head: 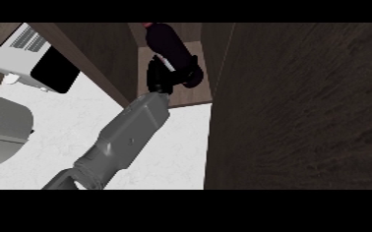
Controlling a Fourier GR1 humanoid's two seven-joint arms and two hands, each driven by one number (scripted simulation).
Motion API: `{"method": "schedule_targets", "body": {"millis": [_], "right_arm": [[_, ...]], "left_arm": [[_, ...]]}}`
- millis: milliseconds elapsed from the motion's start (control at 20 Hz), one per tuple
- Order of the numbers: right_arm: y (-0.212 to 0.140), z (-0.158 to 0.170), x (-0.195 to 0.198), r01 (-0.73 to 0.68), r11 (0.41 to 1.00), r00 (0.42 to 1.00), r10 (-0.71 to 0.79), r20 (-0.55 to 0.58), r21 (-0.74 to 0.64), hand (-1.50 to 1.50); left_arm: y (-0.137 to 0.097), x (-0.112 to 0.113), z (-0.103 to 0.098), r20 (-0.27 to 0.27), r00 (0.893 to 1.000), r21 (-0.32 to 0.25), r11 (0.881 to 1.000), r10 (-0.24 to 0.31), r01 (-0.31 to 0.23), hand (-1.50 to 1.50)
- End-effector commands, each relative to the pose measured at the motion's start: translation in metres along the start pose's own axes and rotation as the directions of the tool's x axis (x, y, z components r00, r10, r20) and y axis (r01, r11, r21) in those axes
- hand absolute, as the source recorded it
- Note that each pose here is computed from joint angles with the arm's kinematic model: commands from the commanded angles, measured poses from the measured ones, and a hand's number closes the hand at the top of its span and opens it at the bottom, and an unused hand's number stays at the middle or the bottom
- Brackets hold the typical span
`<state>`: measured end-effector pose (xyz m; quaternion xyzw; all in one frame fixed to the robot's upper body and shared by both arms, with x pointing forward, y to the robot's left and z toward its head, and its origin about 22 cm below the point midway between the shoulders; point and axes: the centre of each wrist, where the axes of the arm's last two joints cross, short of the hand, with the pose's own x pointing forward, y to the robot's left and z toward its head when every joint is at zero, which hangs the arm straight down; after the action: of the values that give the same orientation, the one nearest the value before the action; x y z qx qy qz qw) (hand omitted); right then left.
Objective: Pick up the wine, place it into the cabinet and close the cabinet
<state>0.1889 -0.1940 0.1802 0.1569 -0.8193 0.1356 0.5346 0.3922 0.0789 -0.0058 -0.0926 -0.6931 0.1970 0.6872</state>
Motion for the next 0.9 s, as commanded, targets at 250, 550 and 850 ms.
{"method": "schedule_targets", "body": {"millis": [250, 550, 850], "right_arm": [[-0.005, 0.006, 0.000, -0.002, 1.000, 1.000, 0.002, -0.009, 0.006, -1.50], [0.001, -0.004, -0.004, -0.003, 1.000, 1.000, 0.003, -0.007, -0.010, -1.50], [-0.005, 0.001, 0.002, -0.013, 1.000, 1.000, 0.013, 0.016, 0.009, -1.50]], "left_arm": [[-0.006, -0.001, 0.004, 0.033, 0.997, 0.062, 0.996, 0.067, -0.069, -1.50], [-0.013, 0.001, 0.006, 0.049, 0.996, 0.087, 0.993, 0.075, -0.079, -1.50], [-0.022, 0.011, -0.004, 0.061, 0.998, 0.103, 0.995, -0.004, -0.003, -1.50]]}}
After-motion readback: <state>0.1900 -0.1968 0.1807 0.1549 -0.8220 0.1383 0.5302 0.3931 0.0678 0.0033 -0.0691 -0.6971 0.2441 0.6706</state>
